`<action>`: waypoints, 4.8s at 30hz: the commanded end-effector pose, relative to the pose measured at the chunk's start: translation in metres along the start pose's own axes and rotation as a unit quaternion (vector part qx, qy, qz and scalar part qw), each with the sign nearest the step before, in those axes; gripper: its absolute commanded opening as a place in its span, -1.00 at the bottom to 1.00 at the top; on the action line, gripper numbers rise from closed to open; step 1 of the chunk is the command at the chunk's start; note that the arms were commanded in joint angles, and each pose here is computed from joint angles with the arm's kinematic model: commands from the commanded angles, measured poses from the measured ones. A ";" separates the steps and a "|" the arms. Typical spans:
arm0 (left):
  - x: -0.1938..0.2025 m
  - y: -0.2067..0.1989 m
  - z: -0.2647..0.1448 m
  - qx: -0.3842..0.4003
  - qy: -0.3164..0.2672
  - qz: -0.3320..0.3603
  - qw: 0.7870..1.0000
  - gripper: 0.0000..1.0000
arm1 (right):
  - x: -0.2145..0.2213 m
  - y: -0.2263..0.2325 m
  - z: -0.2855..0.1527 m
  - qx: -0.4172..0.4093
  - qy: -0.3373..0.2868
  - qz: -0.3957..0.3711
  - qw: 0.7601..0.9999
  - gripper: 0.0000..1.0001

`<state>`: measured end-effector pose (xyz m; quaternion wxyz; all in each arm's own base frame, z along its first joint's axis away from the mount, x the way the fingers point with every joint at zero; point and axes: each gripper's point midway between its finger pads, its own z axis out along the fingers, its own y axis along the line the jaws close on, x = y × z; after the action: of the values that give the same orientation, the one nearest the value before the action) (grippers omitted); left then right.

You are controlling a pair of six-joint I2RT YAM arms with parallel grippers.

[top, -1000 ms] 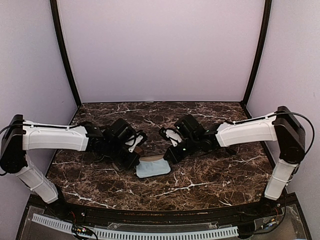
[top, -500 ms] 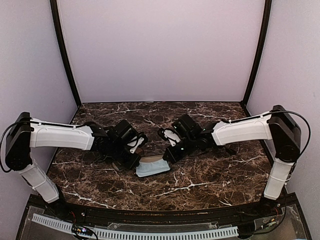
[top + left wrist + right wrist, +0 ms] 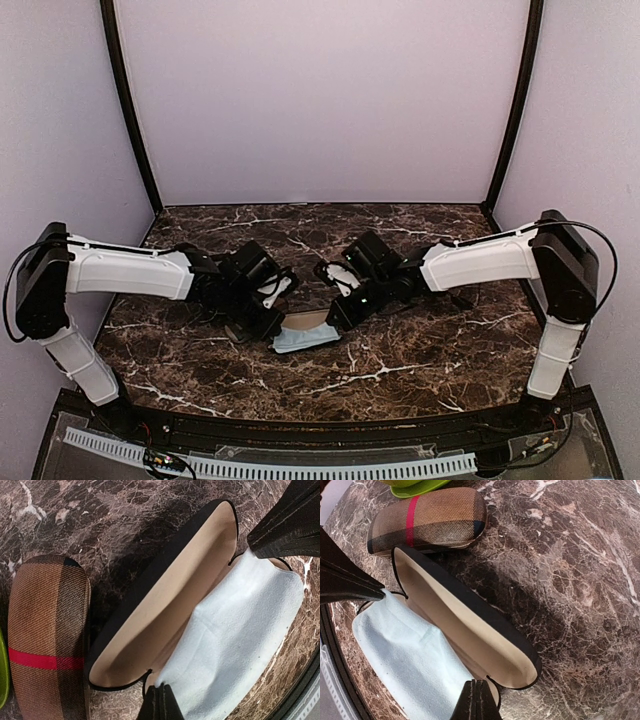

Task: Organize the sunglasses
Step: Place the folded cleaning cloth in the sunglasses case.

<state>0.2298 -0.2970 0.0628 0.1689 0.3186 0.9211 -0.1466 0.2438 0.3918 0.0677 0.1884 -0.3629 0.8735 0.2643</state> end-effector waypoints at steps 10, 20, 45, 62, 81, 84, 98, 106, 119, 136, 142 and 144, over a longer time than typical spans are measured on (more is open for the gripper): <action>0.004 -0.001 0.005 0.008 0.018 0.006 1.000 -1.00 | 0.002 0.001 0.001 -0.014 0.009 -0.002 1.000 -1.00; 0.009 -0.002 0.010 0.014 0.031 0.011 0.999 -1.00 | 0.010 0.000 0.006 -0.014 0.024 -0.002 1.000 -1.00; 0.010 -0.003 0.016 0.015 0.037 0.017 0.999 -1.00 | 0.014 -0.002 0.009 -0.005 0.039 -0.005 0.999 -1.00; 0.012 -0.001 0.021 0.011 0.044 0.022 0.999 -1.00 | 0.017 0.000 0.014 -0.004 0.050 -0.009 0.999 -1.00; 0.011 -0.001 0.020 0.012 0.037 0.032 0.999 -1.00 | 0.022 0.000 0.015 0.016 0.059 -0.029 0.998 -1.00; 0.011 -0.002 0.020 0.014 0.035 0.035 0.999 -1.00 | 0.022 0.001 0.015 0.020 0.059 -0.035 0.997 -1.00; 0.006 -0.009 0.013 0.027 0.024 0.037 0.999 -0.82 | 0.017 0.011 0.010 0.004 0.052 -0.040 0.998 -0.90; 0.001 -0.010 0.005 0.023 0.014 0.038 0.999 -0.66 | 0.013 0.013 0.003 0.005 0.045 -0.037 0.998 -0.75; -0.014 -0.009 -0.011 0.011 -0.012 0.044 0.999 -0.54 | -0.001 0.014 -0.011 0.009 0.025 -0.033 0.999 -0.62; -0.031 -0.033 -0.040 0.080 -0.071 0.034 0.994 -0.10 | -0.017 0.042 -0.053 -0.093 -0.030 -0.040 0.994 0.04; -0.019 -0.044 -0.039 0.147 -0.061 0.015 0.987 0.17 | 0.005 0.054 -0.044 -0.147 -0.009 -0.047 0.988 0.31; -0.016 -0.045 -0.036 0.167 -0.056 0.008 0.984 0.19 | 0.008 0.056 -0.042 -0.157 -0.007 -0.050 0.986 0.34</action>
<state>0.2160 -0.3232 0.1041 0.1885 0.3480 0.8815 -0.2577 0.2043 0.3886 0.1134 0.1596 -0.4091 0.8269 0.3513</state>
